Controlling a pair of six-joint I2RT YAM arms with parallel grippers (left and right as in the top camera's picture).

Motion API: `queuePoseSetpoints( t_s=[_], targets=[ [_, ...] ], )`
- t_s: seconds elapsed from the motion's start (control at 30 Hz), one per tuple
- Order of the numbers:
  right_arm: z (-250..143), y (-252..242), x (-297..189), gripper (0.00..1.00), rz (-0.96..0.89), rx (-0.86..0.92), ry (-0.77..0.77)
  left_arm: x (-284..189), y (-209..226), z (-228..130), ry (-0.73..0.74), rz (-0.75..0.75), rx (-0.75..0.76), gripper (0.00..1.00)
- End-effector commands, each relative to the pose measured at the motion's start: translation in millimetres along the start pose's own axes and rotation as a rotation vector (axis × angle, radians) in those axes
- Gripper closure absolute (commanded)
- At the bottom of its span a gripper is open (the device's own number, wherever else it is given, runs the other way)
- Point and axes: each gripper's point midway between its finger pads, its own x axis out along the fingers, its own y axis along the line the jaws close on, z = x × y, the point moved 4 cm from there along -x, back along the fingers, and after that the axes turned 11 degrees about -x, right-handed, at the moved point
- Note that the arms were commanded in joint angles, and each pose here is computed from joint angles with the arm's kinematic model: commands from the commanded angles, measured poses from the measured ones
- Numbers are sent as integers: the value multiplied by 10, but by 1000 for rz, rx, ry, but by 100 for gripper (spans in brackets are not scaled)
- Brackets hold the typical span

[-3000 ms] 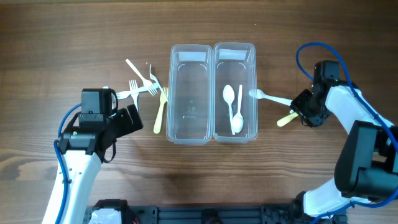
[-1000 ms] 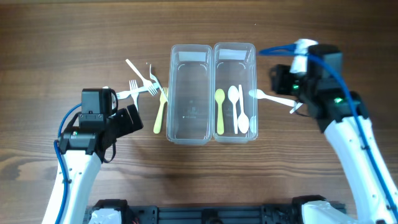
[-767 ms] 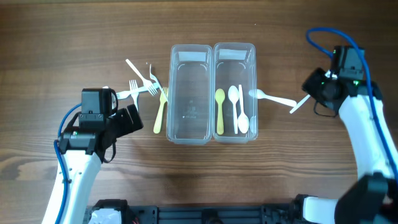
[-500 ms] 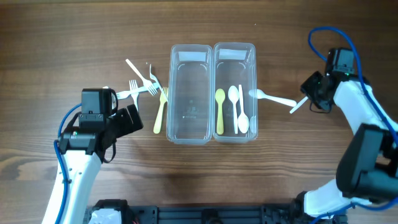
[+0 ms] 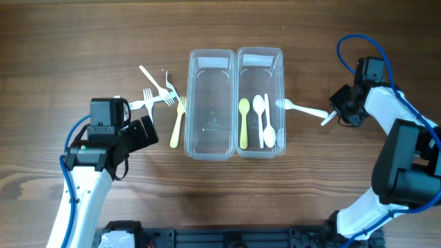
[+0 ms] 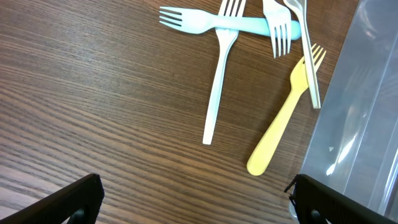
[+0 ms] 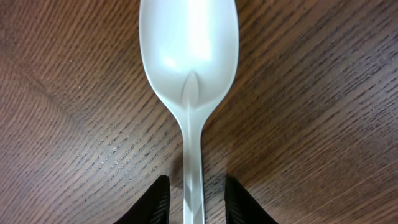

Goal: Pack container
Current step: 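Grasp a white spoon with the right gripper and lift it, then release the white spoon into the right container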

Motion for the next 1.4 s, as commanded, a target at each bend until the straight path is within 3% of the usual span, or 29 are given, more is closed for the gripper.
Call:
queuePoseSetpoints(
  t_s=[0.0,0.1,0.4,0.53,0.63,0.73,0.8,0.9,1.0,1.23,1.33,1.37],
  targets=[
    [-43,-72,107,72,-48,11,28,-47,-6,81,-28,3,10,0],
    [-129,-112,194,73,-70,9,74,-47,-6,81,-28,3,10,0],
    [-238,-165,27,93,-88,-71,127,-47,-6,81,-28,3,9,0],
    [-102,-14,-560,92,12,-127,17,-47,-6,81,-28,3,10,0],
    [-76,343,-1393,92,209,-258,-151,-47,-6,81,-28,3,9,0],
    [-397,790,-2230,95,452,-426,-315,-47,-6,81,-28,3,9,0],
    [-632,982,-2428,95,520,-504,-334,-47,-6,81,-28,3,9,0],
    [-979,1281,-2389,95,563,-626,-270,-47,-6,81,-28,3,9,0],
    [-1237,1596,-2006,94,536,-717,-161,-47,-6,81,-28,3,9,0],
    [-1511,1935,-1057,88,447,-797,35,-47,-6,82,-29,3,9,0],
    [-1446,2062,-1287,58,531,-927,-50,-47,-6,82,-29,3,9,0],
    [-1418,2072,-1404,53,546,-961,-81,-47,-6,81,-28,3,9,0]
  ],
)
